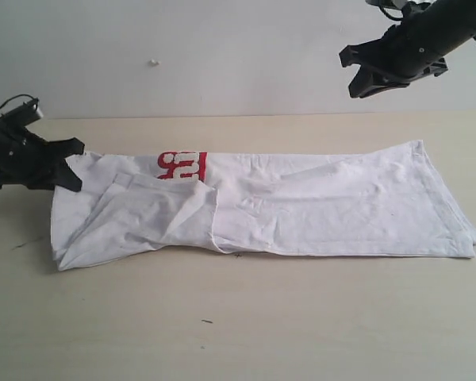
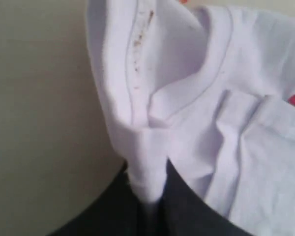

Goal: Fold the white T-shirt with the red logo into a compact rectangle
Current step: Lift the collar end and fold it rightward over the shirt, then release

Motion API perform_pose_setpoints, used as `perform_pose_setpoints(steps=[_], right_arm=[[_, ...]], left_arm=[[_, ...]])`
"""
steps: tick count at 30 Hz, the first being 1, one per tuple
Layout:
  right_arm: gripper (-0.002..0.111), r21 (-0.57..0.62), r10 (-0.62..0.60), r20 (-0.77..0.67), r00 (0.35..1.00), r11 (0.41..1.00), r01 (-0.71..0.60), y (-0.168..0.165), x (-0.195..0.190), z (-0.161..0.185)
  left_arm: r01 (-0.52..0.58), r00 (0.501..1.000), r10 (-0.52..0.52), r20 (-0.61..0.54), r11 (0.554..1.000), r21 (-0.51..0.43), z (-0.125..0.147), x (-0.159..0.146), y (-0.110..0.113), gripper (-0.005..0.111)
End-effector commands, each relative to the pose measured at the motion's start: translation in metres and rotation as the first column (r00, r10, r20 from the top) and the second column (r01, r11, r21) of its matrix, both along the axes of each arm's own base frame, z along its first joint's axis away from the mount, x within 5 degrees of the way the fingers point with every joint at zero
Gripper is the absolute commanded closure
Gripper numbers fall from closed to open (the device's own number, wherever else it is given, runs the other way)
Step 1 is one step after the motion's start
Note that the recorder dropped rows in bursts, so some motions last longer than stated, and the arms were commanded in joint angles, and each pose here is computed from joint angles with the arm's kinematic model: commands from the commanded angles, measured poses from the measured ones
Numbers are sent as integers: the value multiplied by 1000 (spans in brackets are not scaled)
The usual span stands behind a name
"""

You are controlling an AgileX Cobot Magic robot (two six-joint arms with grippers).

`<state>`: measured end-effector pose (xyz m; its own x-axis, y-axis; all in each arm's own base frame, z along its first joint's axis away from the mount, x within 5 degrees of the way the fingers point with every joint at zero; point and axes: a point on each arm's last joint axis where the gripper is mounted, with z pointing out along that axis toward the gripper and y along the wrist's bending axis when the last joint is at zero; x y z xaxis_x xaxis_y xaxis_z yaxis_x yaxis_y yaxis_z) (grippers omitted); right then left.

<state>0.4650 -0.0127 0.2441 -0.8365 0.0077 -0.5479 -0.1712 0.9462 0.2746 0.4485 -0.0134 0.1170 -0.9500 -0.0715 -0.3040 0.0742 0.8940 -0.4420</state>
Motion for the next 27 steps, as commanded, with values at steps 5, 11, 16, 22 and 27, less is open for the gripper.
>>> perform_pose_setpoints(steps=[5, 11, 16, 22, 27], right_arm=[[70, 44, -22, 13, 1000, 999, 22, 1, -3, 12], [60, 64, -57, -2, 998, 996, 57, 1, -4, 14], [60, 67, -68, 22, 997, 996, 67, -3, -10, 30], [60, 96, -157, 62, 986, 984, 150, -29, -28, 67], [60, 99, -154, 65, 986, 984, 147, -34, -40, 82]], left_arm=[[40, 982, -22, 188, 995, -91, 100, -9, -39, 107], [174, 947, -134, 293, 978, -116, 140, -14, -121, 107], [292, 901, -222, 372, 946, -142, 160, -20, -199, 107], [355, 871, -244, 427, 913, -202, 168, -21, -269, 107], [430, 856, -309, 416, 870, -240, 135, -30, -331, 107]])
